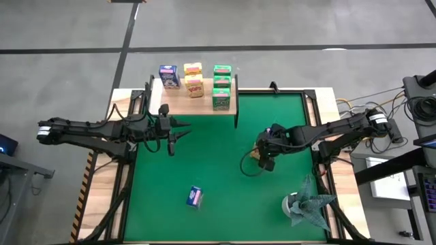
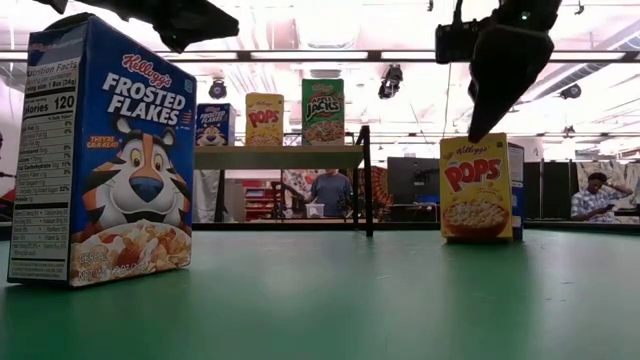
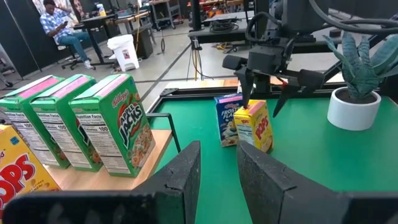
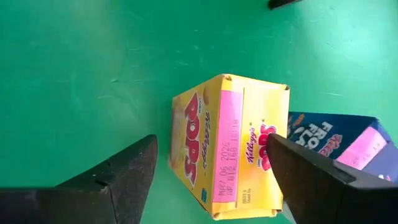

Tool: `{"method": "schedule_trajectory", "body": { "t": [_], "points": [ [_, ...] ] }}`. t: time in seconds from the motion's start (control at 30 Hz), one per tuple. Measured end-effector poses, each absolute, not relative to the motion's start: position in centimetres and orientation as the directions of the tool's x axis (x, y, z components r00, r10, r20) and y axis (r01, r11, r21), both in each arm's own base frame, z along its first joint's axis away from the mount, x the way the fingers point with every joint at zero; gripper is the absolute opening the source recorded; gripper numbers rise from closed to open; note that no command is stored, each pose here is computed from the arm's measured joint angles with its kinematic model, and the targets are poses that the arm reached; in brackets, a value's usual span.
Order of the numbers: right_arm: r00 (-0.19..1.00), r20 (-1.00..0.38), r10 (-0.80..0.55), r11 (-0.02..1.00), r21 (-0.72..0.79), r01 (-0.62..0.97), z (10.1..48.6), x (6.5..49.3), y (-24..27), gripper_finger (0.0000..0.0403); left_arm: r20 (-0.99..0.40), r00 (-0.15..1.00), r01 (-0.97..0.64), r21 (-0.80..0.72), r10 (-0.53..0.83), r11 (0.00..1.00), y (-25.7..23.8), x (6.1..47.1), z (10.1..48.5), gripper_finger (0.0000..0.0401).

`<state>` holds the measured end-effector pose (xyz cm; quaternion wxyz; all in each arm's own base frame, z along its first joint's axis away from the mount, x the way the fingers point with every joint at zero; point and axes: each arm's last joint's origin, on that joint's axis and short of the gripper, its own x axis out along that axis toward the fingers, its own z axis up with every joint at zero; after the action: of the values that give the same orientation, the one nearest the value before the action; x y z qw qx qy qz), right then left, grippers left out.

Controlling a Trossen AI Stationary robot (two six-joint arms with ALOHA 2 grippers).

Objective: Stack cereal on shelf
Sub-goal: Put the yellow cereal box on the shelf aligned with the other yellow cereal box

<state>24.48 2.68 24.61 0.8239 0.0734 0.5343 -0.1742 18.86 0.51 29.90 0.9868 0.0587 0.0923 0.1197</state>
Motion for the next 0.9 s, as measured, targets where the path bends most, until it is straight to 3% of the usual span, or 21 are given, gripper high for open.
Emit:
{"method": "schedule_trajectory", "body": {
  "t": [0.47,0.9],
  "points": [
    [0.423,-0.866,-0.266,0.935,-0.125,0.331,26.5,25.0,2.6,0.0282,-0.168,0.954,-0.225,0.139,0.247,0.964,0.5,18.9,29.9,0.0088],
    [0.369,-0.883,-0.29,0.936,-0.181,0.303,24.0,24.3,2.4,0.0276,-0.167,0.954,-0.226,0.139,0.247,0.964,0.5,18.9,29.9,0.0088]
  ]
}}
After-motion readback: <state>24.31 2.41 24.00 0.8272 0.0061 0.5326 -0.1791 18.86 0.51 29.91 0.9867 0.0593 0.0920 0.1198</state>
